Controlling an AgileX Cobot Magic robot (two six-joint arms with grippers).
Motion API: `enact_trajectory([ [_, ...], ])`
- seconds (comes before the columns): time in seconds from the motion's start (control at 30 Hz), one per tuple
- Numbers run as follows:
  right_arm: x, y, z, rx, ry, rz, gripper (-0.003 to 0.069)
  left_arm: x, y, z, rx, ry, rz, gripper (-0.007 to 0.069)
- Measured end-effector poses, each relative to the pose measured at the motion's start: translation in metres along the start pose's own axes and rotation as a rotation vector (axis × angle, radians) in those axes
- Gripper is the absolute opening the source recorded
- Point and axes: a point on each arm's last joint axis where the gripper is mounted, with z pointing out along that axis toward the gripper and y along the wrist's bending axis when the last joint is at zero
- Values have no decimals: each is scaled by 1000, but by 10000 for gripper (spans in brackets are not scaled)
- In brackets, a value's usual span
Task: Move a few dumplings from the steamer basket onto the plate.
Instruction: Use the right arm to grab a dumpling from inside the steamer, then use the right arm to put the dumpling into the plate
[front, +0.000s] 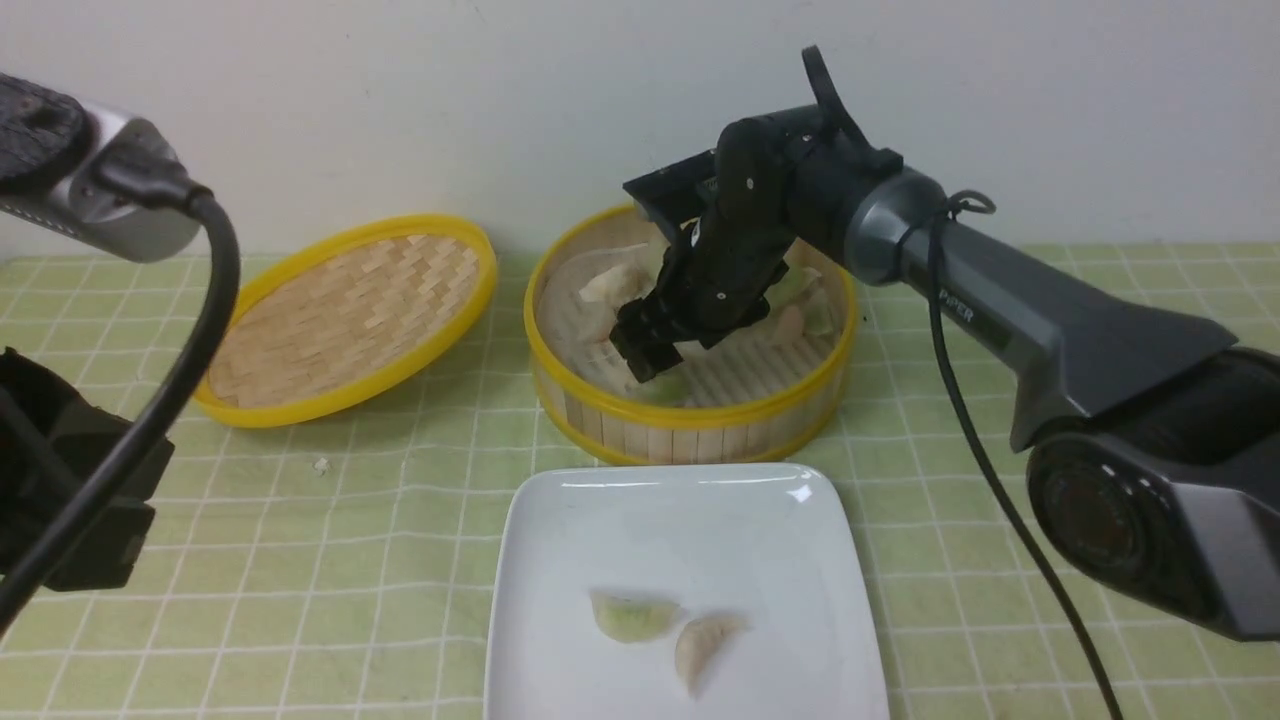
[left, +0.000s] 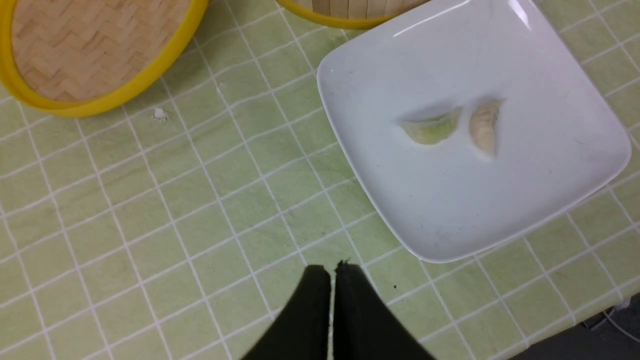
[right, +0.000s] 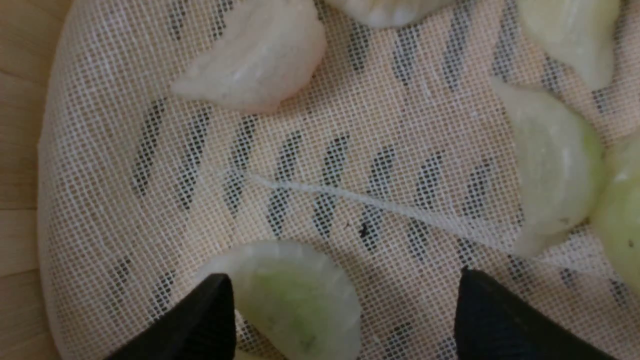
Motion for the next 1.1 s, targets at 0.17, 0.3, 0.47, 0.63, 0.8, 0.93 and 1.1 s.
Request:
enact_trajectory([
  [0.17, 1, 1, 0, -9, 8, 5, 407, 0, 0, 0, 0, 0, -1, -6],
  [0.3, 0, 2, 1, -17, 2, 8, 208, 0, 0, 0, 0, 0, -1, -6],
  [0.47, -3, 2, -5, -13, -7, 2, 155, 0, 0, 0, 1, 1, -1, -6],
  [0.63, -13, 0, -31, 4, -20, 8, 155, 0, 0, 0, 1, 1, -1, -6],
  [0.8, -27, -2, -89, 9, -118, 36, 155, 0, 0, 0, 3, 1, -2, -6],
  [0.93, -6, 10, -144, -39, -85, 60, 155, 0, 0, 0, 2, 2, -2, -6],
  [1.1, 47, 25, -156, -124, 70, 86, 155, 0, 0, 0, 1, 0, -1, -6],
])
